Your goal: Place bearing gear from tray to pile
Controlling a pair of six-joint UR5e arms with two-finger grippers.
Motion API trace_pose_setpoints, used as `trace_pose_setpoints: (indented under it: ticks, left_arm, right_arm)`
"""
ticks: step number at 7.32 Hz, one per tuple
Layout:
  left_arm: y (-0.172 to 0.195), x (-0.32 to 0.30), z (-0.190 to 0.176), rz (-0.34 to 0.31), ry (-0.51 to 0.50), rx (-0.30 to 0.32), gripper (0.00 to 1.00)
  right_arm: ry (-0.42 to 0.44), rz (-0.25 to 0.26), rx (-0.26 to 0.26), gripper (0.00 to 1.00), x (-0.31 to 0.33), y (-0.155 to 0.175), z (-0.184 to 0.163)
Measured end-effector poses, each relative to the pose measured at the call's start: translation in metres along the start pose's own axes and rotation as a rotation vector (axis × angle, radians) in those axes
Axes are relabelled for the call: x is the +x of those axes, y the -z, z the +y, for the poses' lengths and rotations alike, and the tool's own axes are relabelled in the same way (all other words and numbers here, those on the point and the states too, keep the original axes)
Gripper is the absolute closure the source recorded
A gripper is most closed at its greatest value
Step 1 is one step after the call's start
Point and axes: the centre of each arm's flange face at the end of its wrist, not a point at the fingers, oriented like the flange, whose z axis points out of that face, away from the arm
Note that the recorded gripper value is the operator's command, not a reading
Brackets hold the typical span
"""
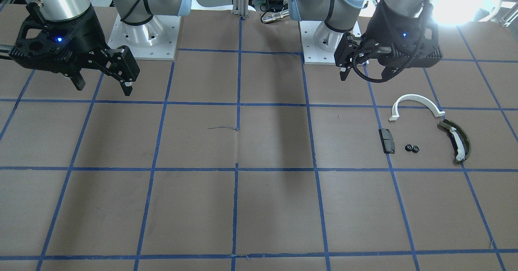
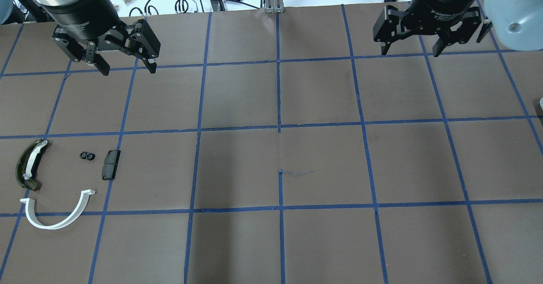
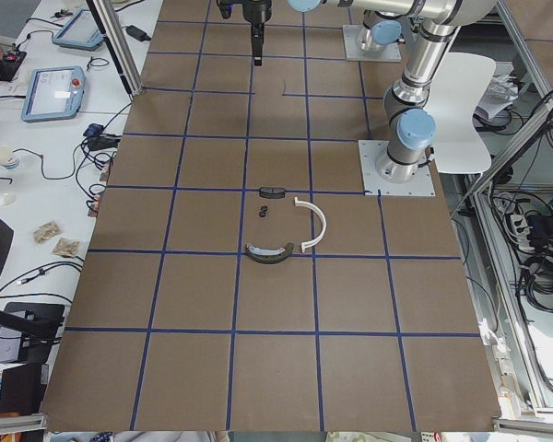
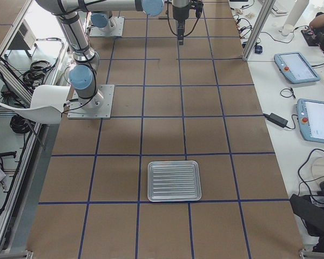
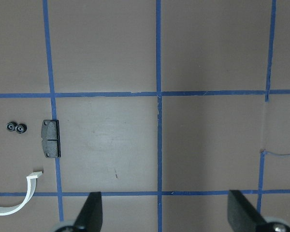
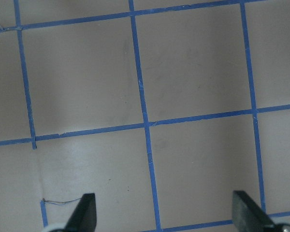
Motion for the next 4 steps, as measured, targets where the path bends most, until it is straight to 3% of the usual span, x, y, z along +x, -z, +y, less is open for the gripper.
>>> trace_pose_setpoints:
  ticks: [4]
  left_arm:
    - [-0.0003, -0.0006, 0.0, -0.002, -0.002, -0.001, 0.08]
  right_arm:
    - [0.001, 0.001, -0.002, 0.0, 0.0001, -0.0011, 0.0003]
